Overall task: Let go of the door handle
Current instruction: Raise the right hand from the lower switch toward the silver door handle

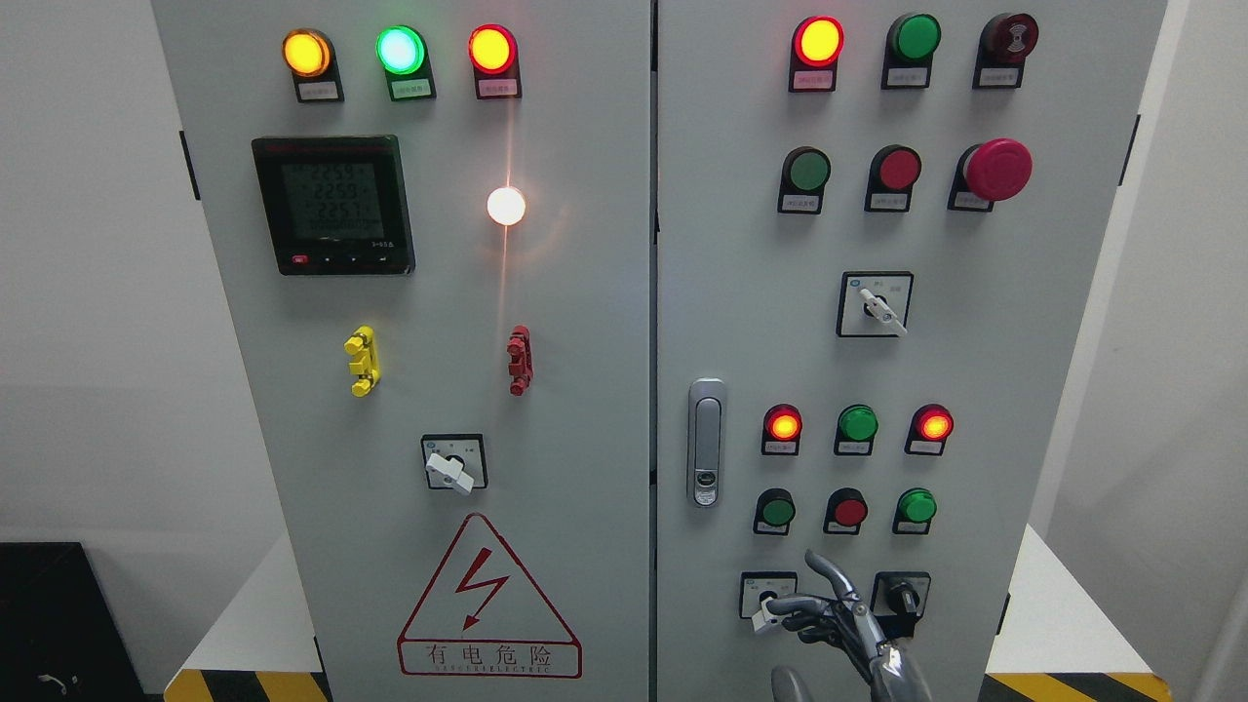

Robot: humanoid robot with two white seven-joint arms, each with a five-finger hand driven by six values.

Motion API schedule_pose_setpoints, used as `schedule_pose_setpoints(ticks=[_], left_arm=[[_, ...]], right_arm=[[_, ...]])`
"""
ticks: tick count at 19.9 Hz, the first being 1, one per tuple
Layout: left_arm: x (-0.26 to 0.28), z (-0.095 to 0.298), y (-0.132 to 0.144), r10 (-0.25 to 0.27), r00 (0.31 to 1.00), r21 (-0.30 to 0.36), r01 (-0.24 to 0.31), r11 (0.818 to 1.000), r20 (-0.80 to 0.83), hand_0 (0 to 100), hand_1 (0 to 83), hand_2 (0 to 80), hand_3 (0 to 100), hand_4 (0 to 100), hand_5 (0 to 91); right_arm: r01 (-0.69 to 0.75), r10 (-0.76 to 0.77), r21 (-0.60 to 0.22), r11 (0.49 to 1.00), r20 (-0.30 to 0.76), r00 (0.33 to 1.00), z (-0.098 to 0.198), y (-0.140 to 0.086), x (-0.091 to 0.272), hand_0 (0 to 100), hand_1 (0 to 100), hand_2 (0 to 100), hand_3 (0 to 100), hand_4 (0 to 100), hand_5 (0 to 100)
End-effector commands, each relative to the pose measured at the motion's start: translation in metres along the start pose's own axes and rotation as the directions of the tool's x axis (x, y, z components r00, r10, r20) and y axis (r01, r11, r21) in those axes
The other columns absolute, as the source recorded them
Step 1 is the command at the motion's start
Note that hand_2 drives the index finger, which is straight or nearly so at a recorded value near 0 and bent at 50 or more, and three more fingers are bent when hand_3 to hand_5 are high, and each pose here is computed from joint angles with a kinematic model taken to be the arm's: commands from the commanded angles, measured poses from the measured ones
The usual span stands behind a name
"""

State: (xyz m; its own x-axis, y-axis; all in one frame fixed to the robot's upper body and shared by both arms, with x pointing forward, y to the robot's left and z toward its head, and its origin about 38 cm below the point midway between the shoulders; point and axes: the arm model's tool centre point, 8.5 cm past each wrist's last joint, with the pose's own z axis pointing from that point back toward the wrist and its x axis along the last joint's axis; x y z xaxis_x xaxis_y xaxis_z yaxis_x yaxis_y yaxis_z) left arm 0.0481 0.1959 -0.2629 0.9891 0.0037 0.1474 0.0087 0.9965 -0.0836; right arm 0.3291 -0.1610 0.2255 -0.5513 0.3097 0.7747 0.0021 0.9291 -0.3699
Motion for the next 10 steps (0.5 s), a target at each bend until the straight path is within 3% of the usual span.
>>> schedule_pose_setpoints(ticks=[1,4,10], left_arm=[[0.0,0.0,0.0,0.0,1.0,-0.001,0.0,1.0,0.0,12,55.6,0.0,0,0,0.0],[0.0,0.0,0.0,0.0,1.0,-0.001,0.0,1.0,0.0,12,55.6,0.0,0,0,0.0],[0.0,0.0,0.0,0.0,1.0,-0.001,0.0,1.0,0.0,12,55.6,0.0,0,0,0.0]], right_arm=[[-0.168,0.171,-0.061,0.984,0.052,0.984,-0.02,-0.007,0.014,41,41,0,95,100,100],[-0.255,0.26,-0.072,0.964,0.07,0.963,-0.026,-0.006,0.017,41,42,2,100,100,100],[-0.464,0.473,-0.108,0.879,0.096,0.876,-0.034,-0.001,0.023,40,42,5,100,100,100]])
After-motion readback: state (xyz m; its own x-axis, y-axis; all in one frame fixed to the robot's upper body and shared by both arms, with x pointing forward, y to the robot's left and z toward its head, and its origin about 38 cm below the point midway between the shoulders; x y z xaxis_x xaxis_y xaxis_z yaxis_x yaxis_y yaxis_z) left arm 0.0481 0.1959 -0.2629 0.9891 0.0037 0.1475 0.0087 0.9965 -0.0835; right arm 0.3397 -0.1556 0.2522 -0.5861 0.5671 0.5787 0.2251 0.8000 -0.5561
